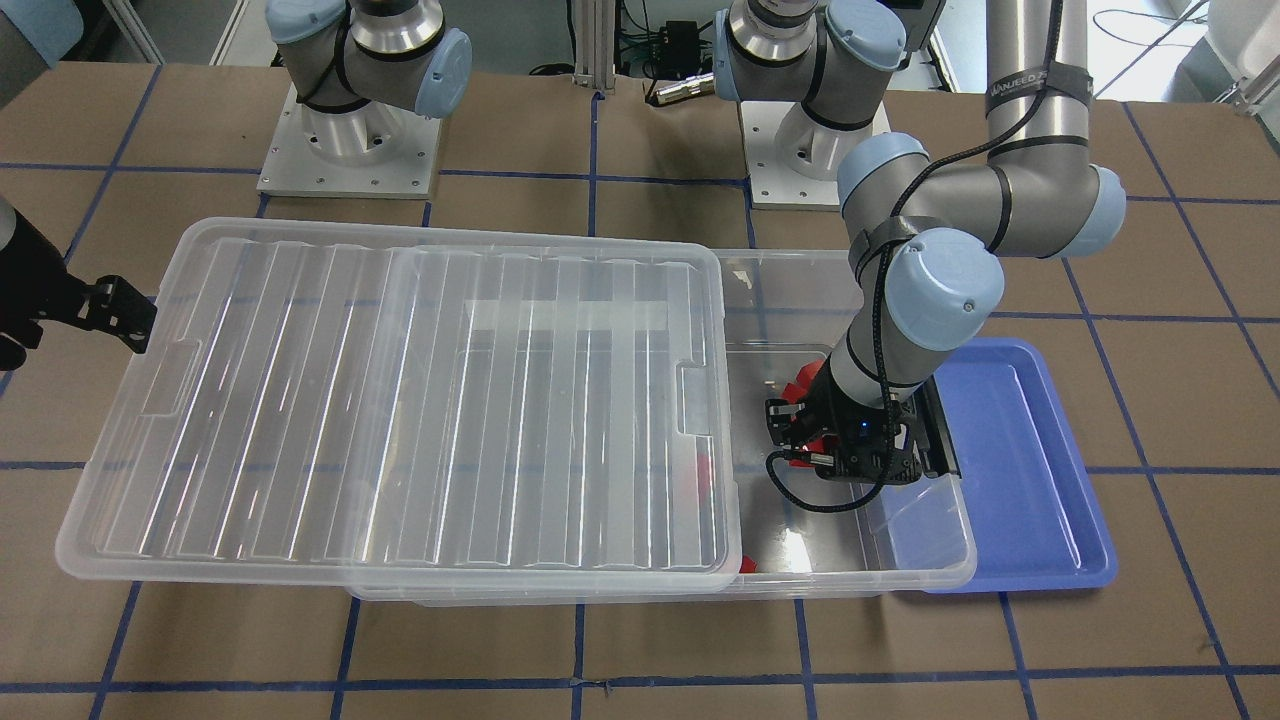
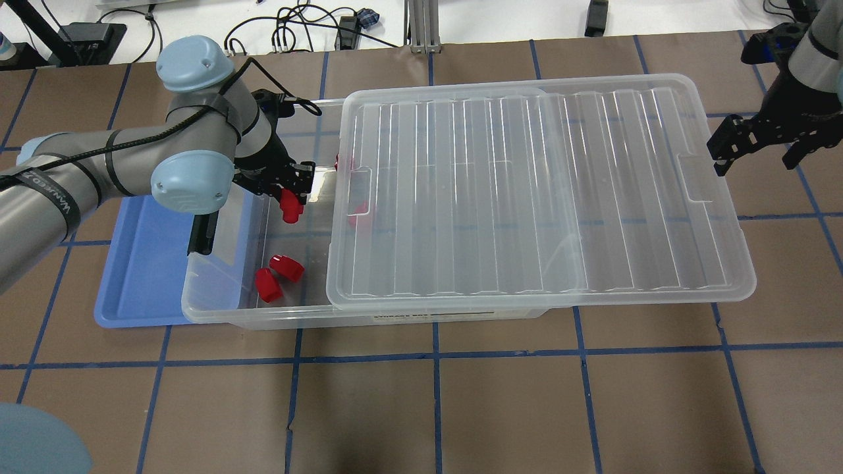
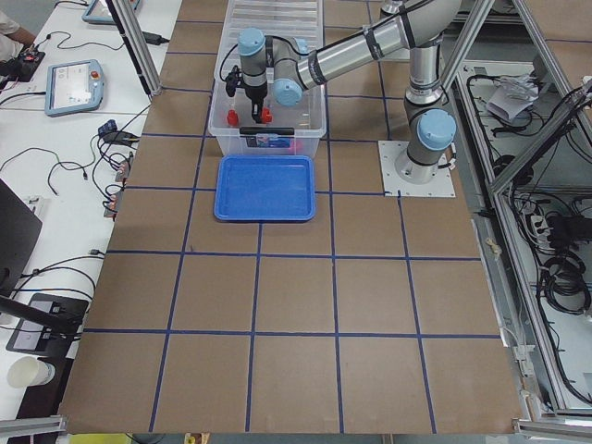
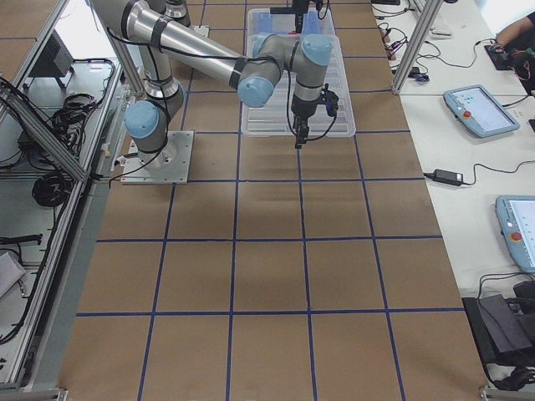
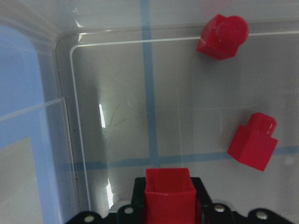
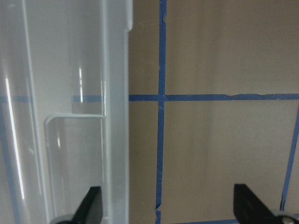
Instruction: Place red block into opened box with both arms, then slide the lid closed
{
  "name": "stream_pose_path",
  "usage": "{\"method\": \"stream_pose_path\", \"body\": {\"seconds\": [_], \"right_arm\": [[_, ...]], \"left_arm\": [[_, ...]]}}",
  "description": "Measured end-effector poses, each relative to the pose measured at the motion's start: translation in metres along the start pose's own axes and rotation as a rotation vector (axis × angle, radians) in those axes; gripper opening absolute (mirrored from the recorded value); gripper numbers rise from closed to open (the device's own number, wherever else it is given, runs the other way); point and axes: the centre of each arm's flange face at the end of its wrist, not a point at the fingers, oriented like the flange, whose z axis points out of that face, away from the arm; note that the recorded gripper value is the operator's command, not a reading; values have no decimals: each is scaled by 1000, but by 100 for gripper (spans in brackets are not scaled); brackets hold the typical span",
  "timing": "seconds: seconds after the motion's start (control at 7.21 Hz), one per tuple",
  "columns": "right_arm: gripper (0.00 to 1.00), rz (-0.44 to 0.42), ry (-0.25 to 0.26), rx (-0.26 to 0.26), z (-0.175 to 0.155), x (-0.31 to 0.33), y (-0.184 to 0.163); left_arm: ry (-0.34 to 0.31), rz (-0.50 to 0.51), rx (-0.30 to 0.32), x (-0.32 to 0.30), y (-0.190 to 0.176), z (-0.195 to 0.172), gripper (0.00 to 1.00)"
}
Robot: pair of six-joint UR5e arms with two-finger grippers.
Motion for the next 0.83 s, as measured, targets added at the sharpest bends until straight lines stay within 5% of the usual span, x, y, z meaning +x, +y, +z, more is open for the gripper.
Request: {"method": "stream_pose_path", "body": {"seconds": [0.28,0.42,0.69,0.83], "right_arm": [[100,19,1,12,-28,-5,17],[100,46,-1,14,-38,-9,27],[100,63,-2,5,-41,-11,33],[100,64,3,7,-43,-11,35]], "left_arm": [[-3,-14,-13,-2,9,20,14],[-6,-30,-34,-3,15,30,52],[-16,-40,-57,-6,25,45,89],[-39,-42,-45,-9,25,47,100]]}}
